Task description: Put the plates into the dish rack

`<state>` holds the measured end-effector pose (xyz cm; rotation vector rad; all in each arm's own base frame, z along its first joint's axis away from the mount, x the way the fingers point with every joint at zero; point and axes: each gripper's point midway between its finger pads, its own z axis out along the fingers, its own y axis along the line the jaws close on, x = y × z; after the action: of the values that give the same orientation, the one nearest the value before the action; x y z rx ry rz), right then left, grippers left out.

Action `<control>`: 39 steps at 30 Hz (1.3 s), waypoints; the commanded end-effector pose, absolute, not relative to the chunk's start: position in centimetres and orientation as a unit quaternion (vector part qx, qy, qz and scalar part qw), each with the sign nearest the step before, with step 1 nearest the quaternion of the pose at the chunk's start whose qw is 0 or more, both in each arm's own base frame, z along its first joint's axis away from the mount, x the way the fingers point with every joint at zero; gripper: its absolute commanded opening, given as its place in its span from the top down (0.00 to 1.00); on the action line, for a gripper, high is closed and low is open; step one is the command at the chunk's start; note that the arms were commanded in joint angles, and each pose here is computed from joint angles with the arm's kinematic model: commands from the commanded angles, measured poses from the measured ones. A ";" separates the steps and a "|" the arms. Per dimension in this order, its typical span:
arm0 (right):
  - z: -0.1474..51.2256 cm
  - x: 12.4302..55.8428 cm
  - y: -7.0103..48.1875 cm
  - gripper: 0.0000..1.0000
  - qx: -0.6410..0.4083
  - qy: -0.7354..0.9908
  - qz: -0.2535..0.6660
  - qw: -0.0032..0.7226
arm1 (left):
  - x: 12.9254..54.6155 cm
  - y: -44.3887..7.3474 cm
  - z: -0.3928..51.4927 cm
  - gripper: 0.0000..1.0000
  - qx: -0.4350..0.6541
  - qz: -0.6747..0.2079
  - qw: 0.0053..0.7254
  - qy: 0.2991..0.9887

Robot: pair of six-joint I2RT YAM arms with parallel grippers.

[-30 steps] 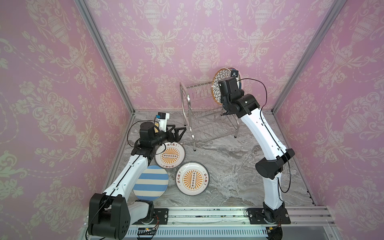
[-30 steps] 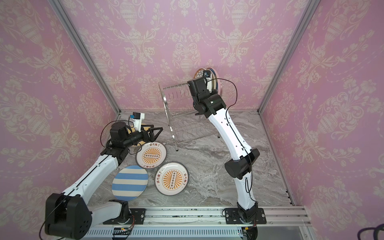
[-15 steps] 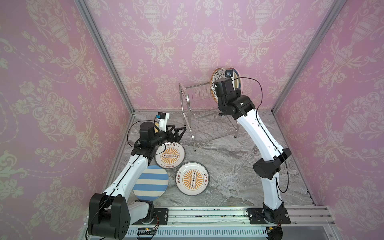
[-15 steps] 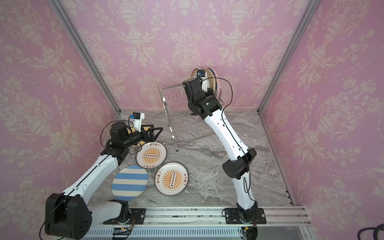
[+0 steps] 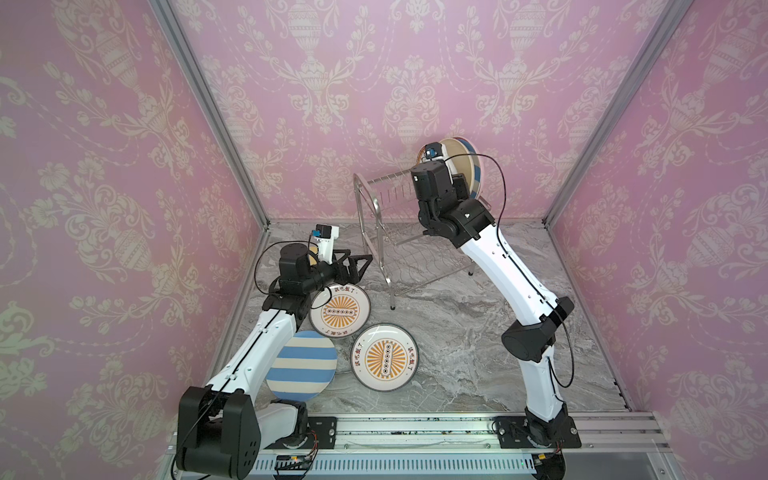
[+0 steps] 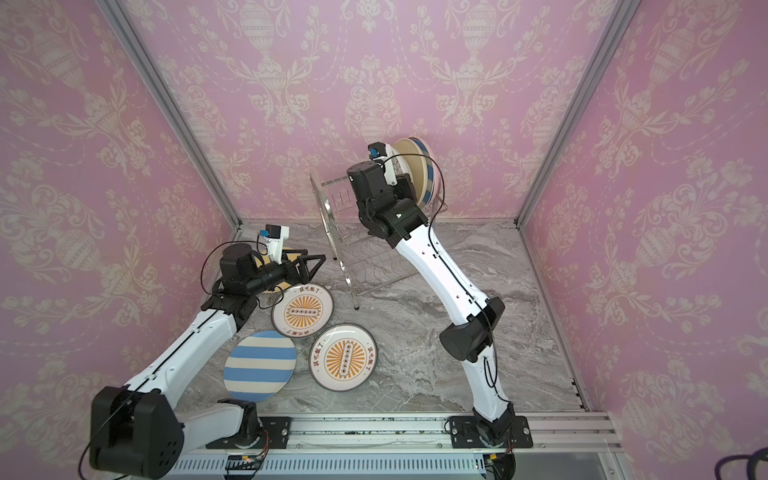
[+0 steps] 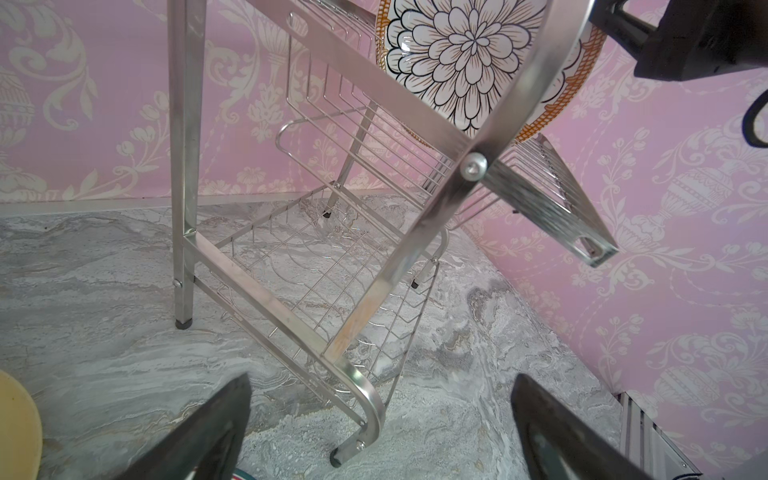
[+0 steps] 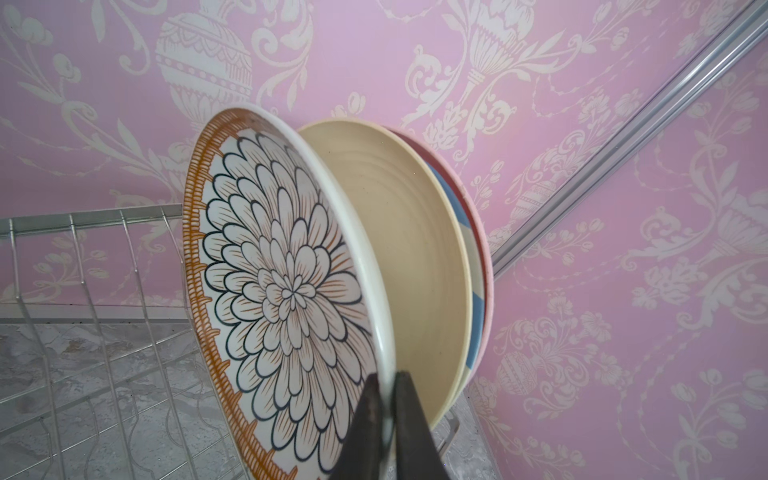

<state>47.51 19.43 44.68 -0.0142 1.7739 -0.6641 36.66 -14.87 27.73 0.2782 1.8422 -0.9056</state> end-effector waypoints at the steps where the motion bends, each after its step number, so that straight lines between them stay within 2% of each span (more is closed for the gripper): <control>1: 46.8 47.4 21.2 1.00 0.003 0.736 -0.271 0.620 | 36.7 -14.8 27.7 0.01 0.122 -0.378 0.510 0.763; 12: 43.7 48.1 20.9 1.00 -0.002 0.764 -0.248 0.596 | 36.7 -14.8 27.5 0.01 0.121 -0.376 0.510 0.764; 16: 42.9 48.0 20.9 0.90 -0.005 0.771 -0.240 0.590 | 36.7 -14.8 27.5 0.01 0.121 -0.377 0.508 0.765; 18: 42.8 47.9 20.6 0.81 -0.006 0.772 -0.240 0.588 | 36.8 -14.8 27.4 0.01 0.120 -0.376 0.507 0.766; 22: 43.3 47.7 20.4 0.76 -0.006 0.771 -0.239 0.590 | 36.8 -14.8 27.4 0.01 0.121 -0.376 0.507 0.766; 25: 43.9 47.5 20.2 0.63 -0.005 0.770 -0.237 0.593 | 36.9 -14.8 27.3 0.01 0.120 -0.374 0.506 0.768; 39: 45.7 45.6 19.3 0.41 -0.003 0.778 -0.198 0.597 | 37.1 -14.5 27.1 0.01 0.118 -0.363 0.503 0.775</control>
<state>47.49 20.60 42.98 -0.0550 1.8237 -0.5326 36.80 -14.82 26.76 0.2639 1.8782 -0.9070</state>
